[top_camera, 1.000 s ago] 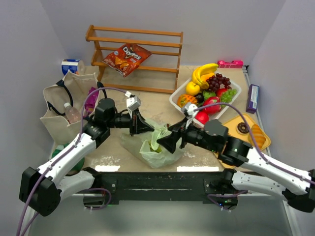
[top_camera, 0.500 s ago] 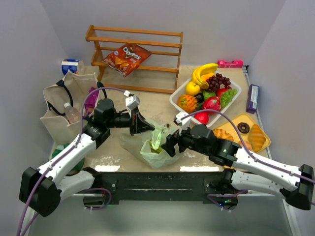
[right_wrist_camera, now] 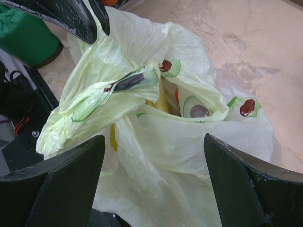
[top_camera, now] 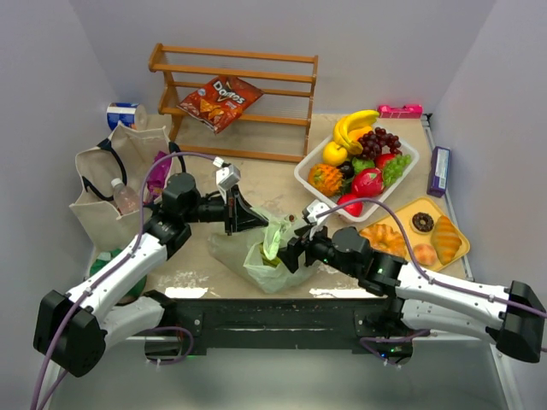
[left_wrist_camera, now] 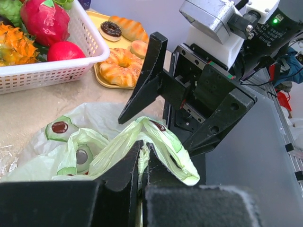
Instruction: Place the mixed food into the grocery bags and tie them
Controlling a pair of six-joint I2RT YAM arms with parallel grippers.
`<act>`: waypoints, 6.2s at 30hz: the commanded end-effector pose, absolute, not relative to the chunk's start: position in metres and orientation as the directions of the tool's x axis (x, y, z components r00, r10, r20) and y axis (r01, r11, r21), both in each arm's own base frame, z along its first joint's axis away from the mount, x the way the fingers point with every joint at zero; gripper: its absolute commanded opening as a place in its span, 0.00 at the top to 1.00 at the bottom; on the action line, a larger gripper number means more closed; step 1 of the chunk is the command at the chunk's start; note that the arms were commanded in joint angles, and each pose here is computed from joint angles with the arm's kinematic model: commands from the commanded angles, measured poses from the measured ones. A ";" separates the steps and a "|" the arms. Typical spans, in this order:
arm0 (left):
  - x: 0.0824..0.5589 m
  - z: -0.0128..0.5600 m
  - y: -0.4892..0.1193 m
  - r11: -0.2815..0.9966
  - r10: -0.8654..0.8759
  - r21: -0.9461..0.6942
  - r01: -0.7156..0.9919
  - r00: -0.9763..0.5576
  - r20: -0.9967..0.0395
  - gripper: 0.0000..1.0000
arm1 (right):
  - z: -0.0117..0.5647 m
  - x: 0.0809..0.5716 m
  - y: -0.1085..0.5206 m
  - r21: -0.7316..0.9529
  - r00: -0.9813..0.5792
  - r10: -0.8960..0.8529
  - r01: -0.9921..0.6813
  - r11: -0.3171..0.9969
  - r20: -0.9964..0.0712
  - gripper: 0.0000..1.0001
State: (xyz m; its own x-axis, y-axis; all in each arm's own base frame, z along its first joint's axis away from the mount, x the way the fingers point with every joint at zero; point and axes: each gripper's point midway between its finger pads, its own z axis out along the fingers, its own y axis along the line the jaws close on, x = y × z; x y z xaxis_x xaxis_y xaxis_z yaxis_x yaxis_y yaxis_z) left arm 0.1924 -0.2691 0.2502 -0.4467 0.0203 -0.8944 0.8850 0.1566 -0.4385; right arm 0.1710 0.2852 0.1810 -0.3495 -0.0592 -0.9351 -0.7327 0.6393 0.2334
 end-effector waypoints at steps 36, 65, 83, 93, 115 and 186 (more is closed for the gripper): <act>0.197 0.277 -0.277 0.100 0.013 -0.194 0.976 -0.196 -0.980 1.00 | 0.243 0.156 0.248 0.262 -0.334 0.022 -0.694 0.670 -0.942 0.13; 0.179 0.277 -0.277 0.052 0.021 -0.141 0.989 -0.142 -0.990 1.00 | 0.240 0.179 0.327 0.344 -0.445 -0.111 -0.807 0.480 -0.889 0.40; 0.186 0.282 -0.282 0.063 0.053 -0.109 0.992 -0.113 -0.992 0.42 | 0.223 0.185 0.309 0.230 -0.408 -0.240 -0.812 0.537 -0.881 1.00; 0.190 0.261 -0.303 0.048 0.167 -0.121 0.991 -0.127 -0.978 0.31 | 0.228 0.179 0.306 0.199 -0.373 -0.274 -0.842 0.502 -0.887 1.00; 0.199 0.259 -0.293 0.184 0.176 -0.044 0.982 -0.078 -0.981 1.00 | 0.220 0.169 0.275 0.155 -0.372 -0.320 -0.827 0.540 -0.871 0.16; 0.212 0.246 -0.275 0.657 0.170 0.105 0.746 -0.011 -0.985 1.00 | 0.280 0.209 0.310 0.978 -0.680 0.730 0.100 0.184 -0.068 0.30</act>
